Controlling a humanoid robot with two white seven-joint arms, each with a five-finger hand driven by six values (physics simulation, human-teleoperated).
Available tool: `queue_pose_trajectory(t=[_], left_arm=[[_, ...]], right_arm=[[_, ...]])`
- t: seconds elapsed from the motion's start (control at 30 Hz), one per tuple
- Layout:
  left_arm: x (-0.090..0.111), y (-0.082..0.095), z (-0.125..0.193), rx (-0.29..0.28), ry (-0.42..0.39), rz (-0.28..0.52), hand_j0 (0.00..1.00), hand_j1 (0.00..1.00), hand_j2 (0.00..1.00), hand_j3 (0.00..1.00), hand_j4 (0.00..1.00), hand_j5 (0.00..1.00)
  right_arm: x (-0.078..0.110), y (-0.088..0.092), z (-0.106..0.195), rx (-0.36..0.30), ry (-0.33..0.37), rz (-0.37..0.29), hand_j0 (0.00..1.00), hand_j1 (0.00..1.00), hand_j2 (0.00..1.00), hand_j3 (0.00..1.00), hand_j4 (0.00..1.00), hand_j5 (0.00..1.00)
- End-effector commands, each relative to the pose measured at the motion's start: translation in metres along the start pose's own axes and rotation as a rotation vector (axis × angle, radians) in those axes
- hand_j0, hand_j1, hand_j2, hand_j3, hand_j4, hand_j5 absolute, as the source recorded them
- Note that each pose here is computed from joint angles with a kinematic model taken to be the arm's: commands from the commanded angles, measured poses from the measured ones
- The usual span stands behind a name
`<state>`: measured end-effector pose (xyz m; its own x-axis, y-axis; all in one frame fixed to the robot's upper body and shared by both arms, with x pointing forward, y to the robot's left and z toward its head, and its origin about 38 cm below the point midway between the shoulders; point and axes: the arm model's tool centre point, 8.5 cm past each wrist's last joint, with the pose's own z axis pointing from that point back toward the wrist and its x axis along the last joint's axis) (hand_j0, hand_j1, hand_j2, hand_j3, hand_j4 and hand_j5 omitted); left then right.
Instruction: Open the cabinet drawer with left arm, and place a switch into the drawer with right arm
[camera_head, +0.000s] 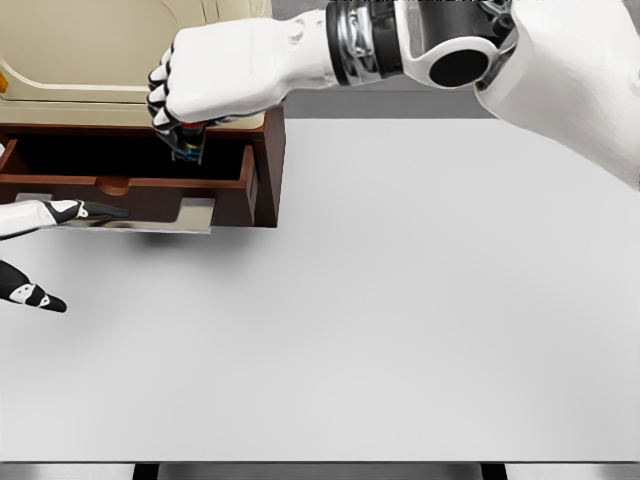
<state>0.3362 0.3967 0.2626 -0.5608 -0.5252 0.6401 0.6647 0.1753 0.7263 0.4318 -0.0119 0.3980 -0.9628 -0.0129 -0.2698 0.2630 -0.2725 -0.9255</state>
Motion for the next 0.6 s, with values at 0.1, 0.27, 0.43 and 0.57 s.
queue_pose_trajectory(t=[0.1,0.27,0.43,0.57], left_arm=[[0.000,0.000,-0.001,0.001,-0.005,0.008,1.00,1.00,1.00,1.00,1.00,1.00],[0.001,0.000,-0.002,0.001,-0.010,0.006,1.00,1.00,1.00,1.00,1.00,1.00],[0.001,-0.001,-0.003,-0.007,-0.012,0.007,1.00,1.00,1.00,1.00,1.00,1.00],[0.002,-0.002,-0.003,-0.024,-0.015,0.004,1.00,1.00,1.00,1.00,1.00,1.00]], right_arm=[[-0.009,-0.008,0.001,-0.028,0.042,0.025,0.43,0.43,0.43,0.43,0.43,0.43],[-0.011,-0.003,-0.003,-0.017,0.072,0.065,0.43,0.43,0.43,0.43,0.43,0.43],[-0.006,0.002,-0.021,-0.011,0.057,0.075,0.43,0.43,0.43,0.43,0.43,0.43],[-0.006,0.002,-0.022,-0.012,0.055,0.074,0.43,0.43,0.43,0.43,0.43,0.43]])
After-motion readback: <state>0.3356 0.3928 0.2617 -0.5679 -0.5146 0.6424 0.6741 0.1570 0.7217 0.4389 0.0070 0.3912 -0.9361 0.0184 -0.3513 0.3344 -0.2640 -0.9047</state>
